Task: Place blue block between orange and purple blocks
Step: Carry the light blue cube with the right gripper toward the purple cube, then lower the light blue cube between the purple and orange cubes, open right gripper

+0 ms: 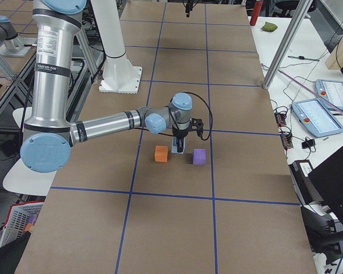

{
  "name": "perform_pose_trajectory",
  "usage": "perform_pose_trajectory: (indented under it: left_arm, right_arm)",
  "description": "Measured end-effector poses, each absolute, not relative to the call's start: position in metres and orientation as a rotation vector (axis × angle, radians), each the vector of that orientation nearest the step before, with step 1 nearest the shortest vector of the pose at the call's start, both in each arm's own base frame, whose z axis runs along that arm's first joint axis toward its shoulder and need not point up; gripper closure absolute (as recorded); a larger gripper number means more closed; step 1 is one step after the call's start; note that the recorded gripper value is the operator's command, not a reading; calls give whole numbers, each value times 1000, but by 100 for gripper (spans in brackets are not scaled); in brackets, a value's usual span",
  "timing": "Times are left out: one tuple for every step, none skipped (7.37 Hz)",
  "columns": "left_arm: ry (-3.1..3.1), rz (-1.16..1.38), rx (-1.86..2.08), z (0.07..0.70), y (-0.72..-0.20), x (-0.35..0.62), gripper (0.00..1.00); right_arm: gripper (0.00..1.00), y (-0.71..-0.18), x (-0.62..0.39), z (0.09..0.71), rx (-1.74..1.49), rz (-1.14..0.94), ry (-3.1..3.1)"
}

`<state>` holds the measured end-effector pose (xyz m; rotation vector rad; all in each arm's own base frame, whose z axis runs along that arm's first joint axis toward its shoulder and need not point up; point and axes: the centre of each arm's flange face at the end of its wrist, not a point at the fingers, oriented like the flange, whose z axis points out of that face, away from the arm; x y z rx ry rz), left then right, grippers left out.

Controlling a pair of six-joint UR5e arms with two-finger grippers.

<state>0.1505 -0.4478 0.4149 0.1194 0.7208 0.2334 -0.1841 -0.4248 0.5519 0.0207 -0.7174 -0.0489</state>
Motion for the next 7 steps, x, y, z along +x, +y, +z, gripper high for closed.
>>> perform_pose_trajectory:
  left_arm:
    - [708,256,129,428,-446,132,0]
    - [700,268,135,435,-445,121,0]
    - [697,274,137,438,-444,115,0]
    - [696,277,138,439,-443,113,0]
    - [695,277,137,440,-441,112,0]
    - [694,277,135,441,-440,111,0]
    - [694,277,135,442,-440,111,0]
  right_arm:
    - [100,-428,-186,566,16,-45,-717]
    - [100,-431,-189,573,16,-39,-720]
    - [100,-437,-193,577,12,-26,-722]
    - [100,-444,-198,579,8,-10,-723]
    - [100,-448,-202,583,9,-4,-726]
    - [100,-449,-205,589,9,-7,-728]
    - [100,-449,-210,594,7,-15,-730]
